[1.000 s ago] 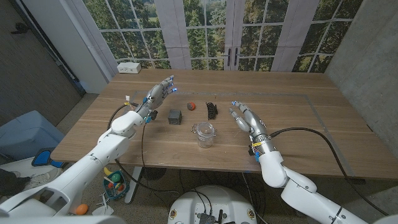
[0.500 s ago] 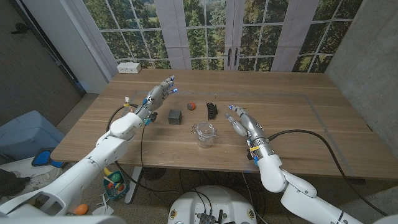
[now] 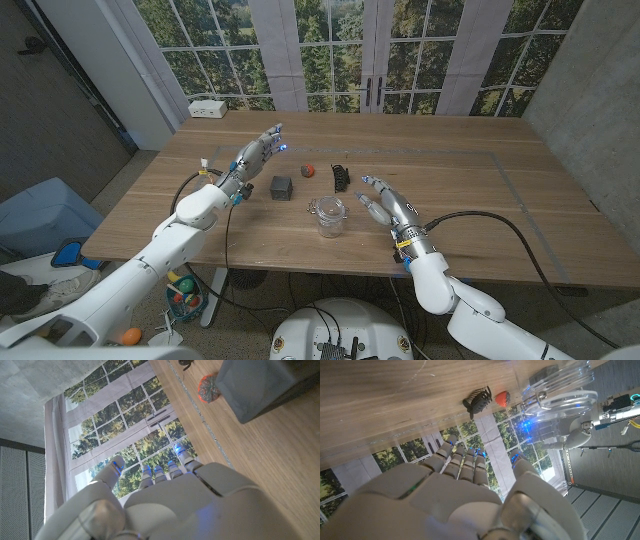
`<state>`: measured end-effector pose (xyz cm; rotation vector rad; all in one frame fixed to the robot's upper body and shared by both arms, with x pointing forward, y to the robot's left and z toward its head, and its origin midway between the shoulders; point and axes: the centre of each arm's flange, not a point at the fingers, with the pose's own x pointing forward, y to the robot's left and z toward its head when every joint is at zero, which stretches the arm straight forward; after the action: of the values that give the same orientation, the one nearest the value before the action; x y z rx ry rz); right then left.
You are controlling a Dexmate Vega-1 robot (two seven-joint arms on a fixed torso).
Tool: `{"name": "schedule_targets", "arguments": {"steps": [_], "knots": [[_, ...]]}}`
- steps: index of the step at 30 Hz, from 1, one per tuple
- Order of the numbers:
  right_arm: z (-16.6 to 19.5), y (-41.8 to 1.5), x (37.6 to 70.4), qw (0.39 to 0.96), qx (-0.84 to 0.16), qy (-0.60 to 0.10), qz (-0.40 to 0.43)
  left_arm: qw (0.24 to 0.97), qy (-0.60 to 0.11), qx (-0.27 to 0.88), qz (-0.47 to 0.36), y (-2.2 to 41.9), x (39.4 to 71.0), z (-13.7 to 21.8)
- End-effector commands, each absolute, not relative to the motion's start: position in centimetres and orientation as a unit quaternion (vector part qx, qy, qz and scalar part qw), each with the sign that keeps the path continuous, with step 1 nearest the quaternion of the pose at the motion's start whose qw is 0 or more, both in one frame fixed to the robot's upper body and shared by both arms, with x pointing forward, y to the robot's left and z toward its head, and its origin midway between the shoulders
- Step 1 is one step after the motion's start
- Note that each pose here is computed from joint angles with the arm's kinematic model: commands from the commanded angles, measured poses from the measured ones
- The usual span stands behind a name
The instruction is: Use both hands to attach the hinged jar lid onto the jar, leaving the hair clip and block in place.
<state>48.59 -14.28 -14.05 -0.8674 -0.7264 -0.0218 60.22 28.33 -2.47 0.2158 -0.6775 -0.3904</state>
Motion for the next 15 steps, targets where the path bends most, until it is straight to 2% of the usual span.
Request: {"name": "schedule_targets", "arguments": {"steps": [1, 15], "knots": [[-13.8, -13.1, 49.1, 0.842, -0.425, -0.333, -0.003, 0.919, -0.329, 0.108, -0.190, 28.7, 60.2, -2.8], [-14.4, -12.0, 49.7, 0.848, -0.423, -0.320, 0.013, 0.918, -0.323, 0.112, -0.199, 28.5, 60.7, -3.0]]}}
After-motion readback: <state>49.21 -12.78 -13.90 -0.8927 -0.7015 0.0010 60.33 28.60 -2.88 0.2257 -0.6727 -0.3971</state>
